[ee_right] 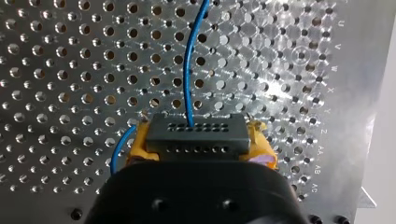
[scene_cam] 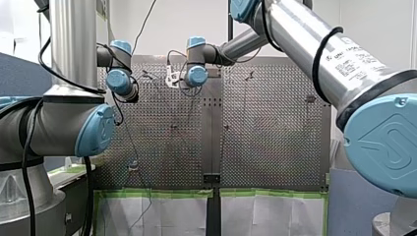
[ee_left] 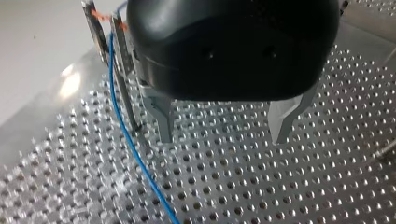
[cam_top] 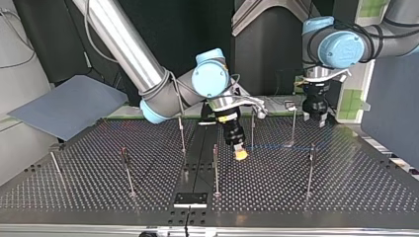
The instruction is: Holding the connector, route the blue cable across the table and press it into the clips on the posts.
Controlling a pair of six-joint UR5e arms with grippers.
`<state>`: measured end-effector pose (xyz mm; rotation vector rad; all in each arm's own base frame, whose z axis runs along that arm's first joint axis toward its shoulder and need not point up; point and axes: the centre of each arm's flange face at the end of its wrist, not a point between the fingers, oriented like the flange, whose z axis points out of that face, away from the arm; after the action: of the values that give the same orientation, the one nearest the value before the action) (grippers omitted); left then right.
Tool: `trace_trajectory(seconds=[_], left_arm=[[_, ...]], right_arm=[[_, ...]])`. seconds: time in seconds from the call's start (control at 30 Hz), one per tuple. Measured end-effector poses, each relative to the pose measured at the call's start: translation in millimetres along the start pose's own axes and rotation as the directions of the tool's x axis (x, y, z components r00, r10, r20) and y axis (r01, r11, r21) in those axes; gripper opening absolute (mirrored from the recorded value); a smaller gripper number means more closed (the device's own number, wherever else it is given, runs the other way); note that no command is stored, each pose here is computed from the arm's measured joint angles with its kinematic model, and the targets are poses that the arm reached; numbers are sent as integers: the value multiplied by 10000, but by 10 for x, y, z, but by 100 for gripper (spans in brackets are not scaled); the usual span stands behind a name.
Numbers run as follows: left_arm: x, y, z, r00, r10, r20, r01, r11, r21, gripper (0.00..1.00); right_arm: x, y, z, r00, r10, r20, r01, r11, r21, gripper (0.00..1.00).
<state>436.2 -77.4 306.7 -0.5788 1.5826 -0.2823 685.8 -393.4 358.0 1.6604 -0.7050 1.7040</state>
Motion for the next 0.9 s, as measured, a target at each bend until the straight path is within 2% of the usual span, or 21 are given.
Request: trace_trajectory(seconds=[0.27,0.6,0.8,0.9], left_arm=[[-183,-168,-171,9978,504,436,-523,9977,425,100],[-407,-364,-373,9944,478,945,-578,9927,1060,100],[-418,-458,-490,9919,847,944,-972,9858,1372,100],[-418,-524,-551,9894,1095,951,-1244,9778,1686,100]], right_arm=[[-21,44,18,10000,34,29,-34,10000,-63,0],[-56,54,29,10000,45,64,-45,10000,-79,0],[-84,85,46,9999,42,95,-40,9999,-123,0],[-116,98,58,9999,35,127,-33,9999,-143,0]])
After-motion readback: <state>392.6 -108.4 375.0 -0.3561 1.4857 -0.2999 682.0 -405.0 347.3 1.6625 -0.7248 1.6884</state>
